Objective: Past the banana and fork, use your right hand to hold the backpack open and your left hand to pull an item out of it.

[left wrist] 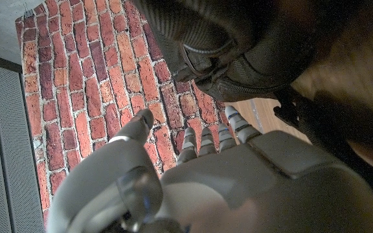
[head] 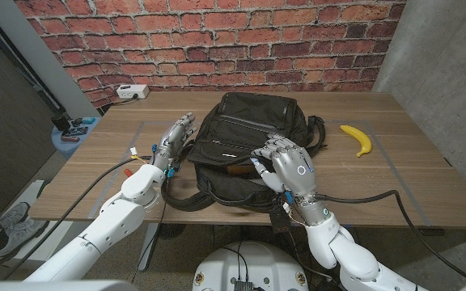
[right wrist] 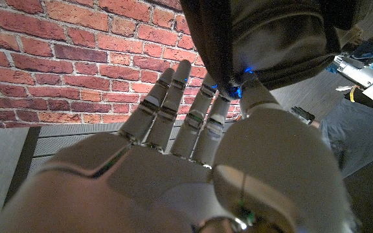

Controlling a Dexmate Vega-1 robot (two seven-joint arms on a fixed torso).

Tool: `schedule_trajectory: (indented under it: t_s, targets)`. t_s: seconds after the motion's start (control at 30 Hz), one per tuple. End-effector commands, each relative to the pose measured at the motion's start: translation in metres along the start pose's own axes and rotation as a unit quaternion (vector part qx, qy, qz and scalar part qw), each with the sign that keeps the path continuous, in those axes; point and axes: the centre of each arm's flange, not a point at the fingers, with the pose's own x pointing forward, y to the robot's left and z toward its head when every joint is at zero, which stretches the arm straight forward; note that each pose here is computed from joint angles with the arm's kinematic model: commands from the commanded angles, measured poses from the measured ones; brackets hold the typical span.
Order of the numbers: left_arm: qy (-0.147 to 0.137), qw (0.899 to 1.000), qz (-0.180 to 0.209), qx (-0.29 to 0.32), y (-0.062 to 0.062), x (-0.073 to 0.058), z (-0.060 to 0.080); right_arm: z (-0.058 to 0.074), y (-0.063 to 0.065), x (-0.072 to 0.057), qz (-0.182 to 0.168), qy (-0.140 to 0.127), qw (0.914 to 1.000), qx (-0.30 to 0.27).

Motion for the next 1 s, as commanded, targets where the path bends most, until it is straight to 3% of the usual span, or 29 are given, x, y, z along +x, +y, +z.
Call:
schedule_trajectory:
  t_s: [0.03,0.4,1.0]
  targets:
    - [0.005,1.000,0.000,0.000,0.005,-0.006,-0.002,-0.004,-0.006,0.019,0.000,0.002,1.0000,0.002]
    - [0.006,1.000,-0.008,-0.002,0.003,-0.005,-0.003,-0.016,-0.006,0.040,0.000,0.009,0.9999,0.011]
    - [-0.014,1.000,-0.014,0.004,-0.007,-0.015,0.009,-0.036,-0.008,0.058,-0.008,0.029,0.9988,0.039]
